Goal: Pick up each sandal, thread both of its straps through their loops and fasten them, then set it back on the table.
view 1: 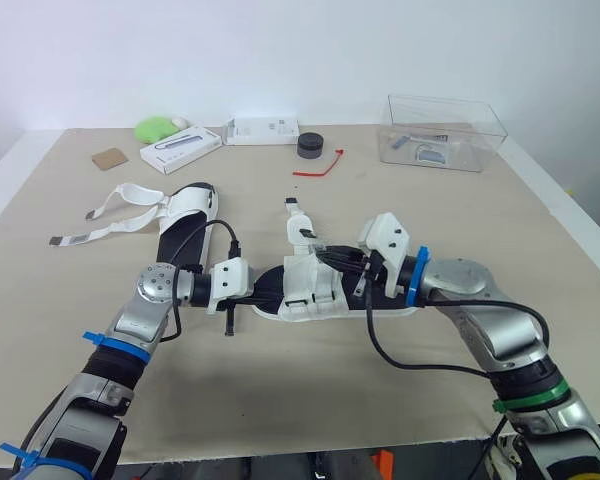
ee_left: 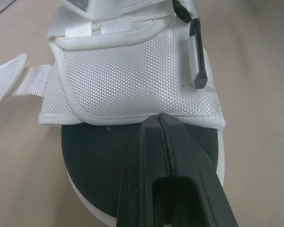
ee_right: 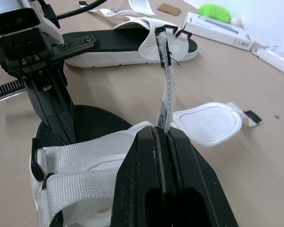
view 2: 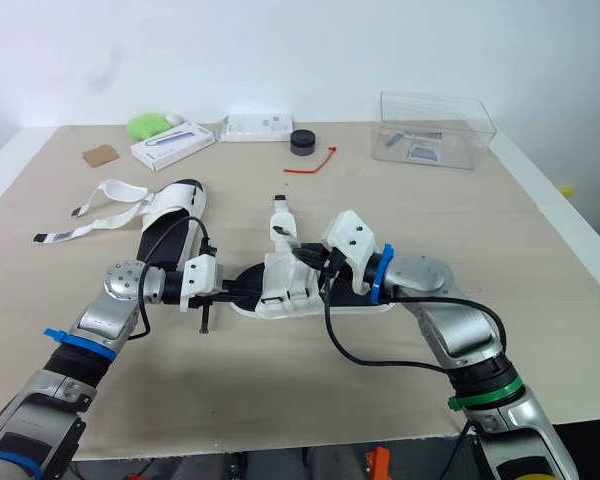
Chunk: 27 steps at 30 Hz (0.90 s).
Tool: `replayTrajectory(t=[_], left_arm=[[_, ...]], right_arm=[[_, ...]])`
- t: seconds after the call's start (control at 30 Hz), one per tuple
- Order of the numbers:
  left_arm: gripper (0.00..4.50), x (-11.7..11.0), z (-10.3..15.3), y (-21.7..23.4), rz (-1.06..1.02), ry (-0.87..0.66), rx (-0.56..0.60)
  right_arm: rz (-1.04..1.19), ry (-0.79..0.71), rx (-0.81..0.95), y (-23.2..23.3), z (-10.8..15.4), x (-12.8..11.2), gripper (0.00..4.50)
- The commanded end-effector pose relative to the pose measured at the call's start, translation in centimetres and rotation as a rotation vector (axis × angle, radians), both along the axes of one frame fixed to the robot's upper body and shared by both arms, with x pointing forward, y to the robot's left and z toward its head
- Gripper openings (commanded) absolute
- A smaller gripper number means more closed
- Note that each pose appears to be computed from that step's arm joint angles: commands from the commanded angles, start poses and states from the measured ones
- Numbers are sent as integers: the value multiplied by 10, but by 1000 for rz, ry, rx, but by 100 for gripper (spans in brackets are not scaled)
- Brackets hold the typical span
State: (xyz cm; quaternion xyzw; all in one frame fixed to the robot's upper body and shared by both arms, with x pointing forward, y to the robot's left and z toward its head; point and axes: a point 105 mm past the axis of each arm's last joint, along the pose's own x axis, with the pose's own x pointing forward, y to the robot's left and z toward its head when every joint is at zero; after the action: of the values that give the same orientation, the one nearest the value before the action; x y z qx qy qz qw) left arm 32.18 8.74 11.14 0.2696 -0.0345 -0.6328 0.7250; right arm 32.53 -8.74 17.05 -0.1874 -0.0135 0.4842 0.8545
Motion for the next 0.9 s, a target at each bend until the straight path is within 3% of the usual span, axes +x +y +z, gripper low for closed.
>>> replayTrajectory(t=[0.03,0.6,0.73,0.77,0.9], left_arm=[[0,-1,-2,0,5,-9,9],[0,-3,-3,-1,-1,-9,14],[0,-3,-4,-1,-1,-11,16],[0,-3,-4,-1,-1,-11,17],[0,-3,-4,-1,-3,-11,17]], right_arm=[[-3,-40,22,-1,16,3,3],[-66,59,10,-7,1,13,3],[-96,-3,-2,-13,9,17,132],[-107,-29,-8,-15,12,18,197],[-118,-76,-16,-20,22,20,197]])
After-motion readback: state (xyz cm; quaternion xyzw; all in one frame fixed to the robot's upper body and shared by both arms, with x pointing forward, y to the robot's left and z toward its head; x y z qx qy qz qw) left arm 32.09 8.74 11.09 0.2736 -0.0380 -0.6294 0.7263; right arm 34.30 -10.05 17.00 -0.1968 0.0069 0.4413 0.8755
